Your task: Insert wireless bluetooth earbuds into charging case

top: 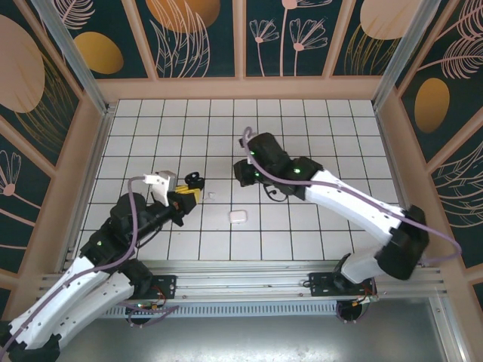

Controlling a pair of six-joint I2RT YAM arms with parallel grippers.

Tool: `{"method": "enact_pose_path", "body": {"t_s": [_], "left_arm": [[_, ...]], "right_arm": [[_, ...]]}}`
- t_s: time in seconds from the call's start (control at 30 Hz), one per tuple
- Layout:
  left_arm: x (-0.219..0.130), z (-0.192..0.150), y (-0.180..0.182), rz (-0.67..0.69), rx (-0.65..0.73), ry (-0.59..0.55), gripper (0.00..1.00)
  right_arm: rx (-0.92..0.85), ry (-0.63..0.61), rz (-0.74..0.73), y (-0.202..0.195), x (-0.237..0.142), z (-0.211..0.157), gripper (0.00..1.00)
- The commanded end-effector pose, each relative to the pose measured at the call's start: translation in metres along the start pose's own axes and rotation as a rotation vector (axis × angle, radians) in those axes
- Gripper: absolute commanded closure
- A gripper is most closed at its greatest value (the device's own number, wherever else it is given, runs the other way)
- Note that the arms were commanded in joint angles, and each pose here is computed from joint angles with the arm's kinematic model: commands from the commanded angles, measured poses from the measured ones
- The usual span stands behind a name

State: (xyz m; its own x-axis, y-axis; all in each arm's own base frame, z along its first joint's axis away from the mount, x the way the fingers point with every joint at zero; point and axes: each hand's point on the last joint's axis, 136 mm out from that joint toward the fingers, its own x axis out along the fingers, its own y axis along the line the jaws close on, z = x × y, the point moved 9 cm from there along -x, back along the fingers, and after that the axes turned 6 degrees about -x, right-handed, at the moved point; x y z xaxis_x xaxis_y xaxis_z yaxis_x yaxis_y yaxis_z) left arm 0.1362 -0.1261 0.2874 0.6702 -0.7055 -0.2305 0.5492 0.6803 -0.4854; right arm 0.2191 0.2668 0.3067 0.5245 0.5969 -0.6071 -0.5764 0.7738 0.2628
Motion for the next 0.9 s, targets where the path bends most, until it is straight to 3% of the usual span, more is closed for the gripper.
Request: {"method": "enact_pose_path", "body": {"t_s": [0.0,0.23,0.43,0.87], "left_arm": [[0.008,0.01,-0.014,-0.151,0.007,-0.057,1.0],[0.027,0.008,-0.023,-0.307,0.074,-0.05,1.0],[0.029,0.006,-0.03,-0.412,0.141,-0.071,1.0],[0.025,0.005,-0.03,-0.425,0.18,-0.084,1.0]], "right_arm": [[-0.035,-0.187,0.086,0.009,-0.033,0.017,0.87],[-0.17,-0.296,0.288,0.036,-0.07,0.017,0.86],[-0.28,-0.317,0.404,0.061,-0.077,0.02,0.86],[-0.356,-0.271,0.487,0.076,-0.071,0.017,0.92]]}}
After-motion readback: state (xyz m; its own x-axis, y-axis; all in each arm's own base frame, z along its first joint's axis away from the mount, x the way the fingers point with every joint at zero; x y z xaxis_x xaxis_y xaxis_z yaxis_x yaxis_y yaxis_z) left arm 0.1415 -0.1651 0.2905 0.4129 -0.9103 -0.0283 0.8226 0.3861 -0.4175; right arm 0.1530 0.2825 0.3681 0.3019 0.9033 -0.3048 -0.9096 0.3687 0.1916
